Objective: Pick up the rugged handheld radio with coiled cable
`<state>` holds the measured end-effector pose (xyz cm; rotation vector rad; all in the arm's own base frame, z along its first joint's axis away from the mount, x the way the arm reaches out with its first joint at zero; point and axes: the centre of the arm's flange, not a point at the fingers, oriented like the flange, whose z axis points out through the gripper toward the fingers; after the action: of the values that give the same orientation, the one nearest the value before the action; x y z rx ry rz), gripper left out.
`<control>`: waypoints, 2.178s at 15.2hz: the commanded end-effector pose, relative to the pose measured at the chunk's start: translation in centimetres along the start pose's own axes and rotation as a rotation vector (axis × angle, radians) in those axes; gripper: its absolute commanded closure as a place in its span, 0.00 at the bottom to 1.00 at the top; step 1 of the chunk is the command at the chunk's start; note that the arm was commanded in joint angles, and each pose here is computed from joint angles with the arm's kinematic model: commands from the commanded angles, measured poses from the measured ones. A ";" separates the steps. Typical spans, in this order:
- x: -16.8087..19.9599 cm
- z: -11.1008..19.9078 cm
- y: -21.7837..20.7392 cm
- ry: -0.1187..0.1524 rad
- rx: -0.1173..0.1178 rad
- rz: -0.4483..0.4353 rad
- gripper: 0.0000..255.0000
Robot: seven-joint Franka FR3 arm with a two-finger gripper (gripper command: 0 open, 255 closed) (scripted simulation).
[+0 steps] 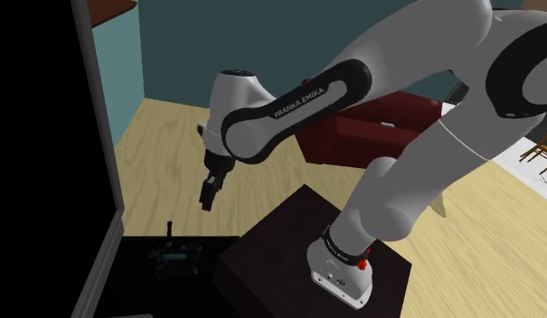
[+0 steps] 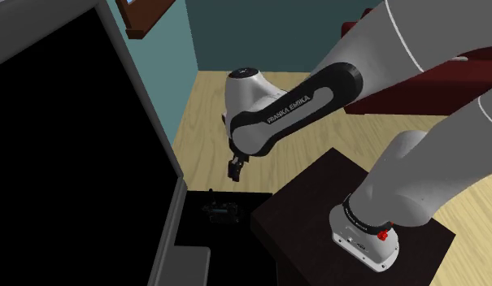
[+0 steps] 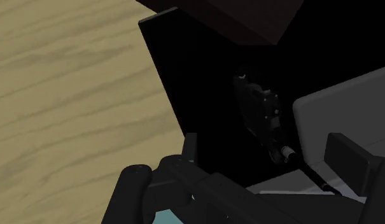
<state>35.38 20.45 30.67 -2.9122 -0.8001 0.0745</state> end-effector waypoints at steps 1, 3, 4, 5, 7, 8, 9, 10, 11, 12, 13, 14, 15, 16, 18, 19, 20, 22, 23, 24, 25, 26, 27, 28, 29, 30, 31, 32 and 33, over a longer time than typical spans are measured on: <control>0.8 2.6 -1.3 0.005 0.002 -0.040 0.00; 1.6 4.9 -2.4 0.009 0.003 -0.079 0.00; 2.0 6.0 -2.9 0.010 0.004 -0.098 0.00; 2.3 7.1 -3.5 0.012 0.005 -0.118 0.00; 3.1 9.3 -4.6 0.015 0.006 -0.157 0.00; 3.4 10.5 -5.2 0.017 0.007 -0.176 0.00; 3.8 11.6 -5.8 0.018 0.008 -0.196 0.00; 4.1 12.6 -6.3 0.020 0.009 -0.213 0.00; 4.1 13.1 -6.2 0.020 0.009 -0.213 0.00; 4.1 13.6 -6.2 0.020 0.009 -0.213 0.00; 4.1 14.2 -6.1 0.020 0.009 -0.213 0.00; 4.1 14.7 -6.0 0.020 0.009 -0.213 0.00; 4.1 15.2 -6.0 0.020 0.009 -0.213 0.00; 4.1 15.7 -5.9 0.020 0.009 -0.213 0.00; 4.2 16.5 -5.8 0.020 0.009 -0.213 0.00; 4.2 16.5 -5.8 0.020 0.009 -0.213 0.00; 4.1 16.6 -5.8 0.020 0.008 -0.213 1.00; 4.1 16.6 -5.8 0.020 0.008 -0.213 1.00; 4.1 16.6 -5.8 0.020 0.008 -0.213 1.00; 4.1 16.6 -5.8 0.020 0.008 -0.213 1.00; 4.1 16.6 -5.8 0.020 0.008 -0.213 1.00; 4.1 16.6 -5.8 0.020 0.008 -0.213 1.00; 4.1 16.6 -5.8 0.020 0.009 -0.213 1.00; 4.1 16.6 -5.8 0.020 0.009 -0.213 1.00; 4.2 16.5 -5.8 0.020 0.009 -0.213 1.00; 4.1 16.0 -5.9 0.020 0.009 -0.213 1.00; 4.1 15.5 -5.9 0.020 0.009 -0.213 1.00; 4.1 15.0 -6.0 0.020 0.009 -0.213 1.00; 4.1 14.5 -6.1 0.020 0.009 -0.213 1.00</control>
<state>34.66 29.32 16.59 -2.7953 -1.0972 0.0294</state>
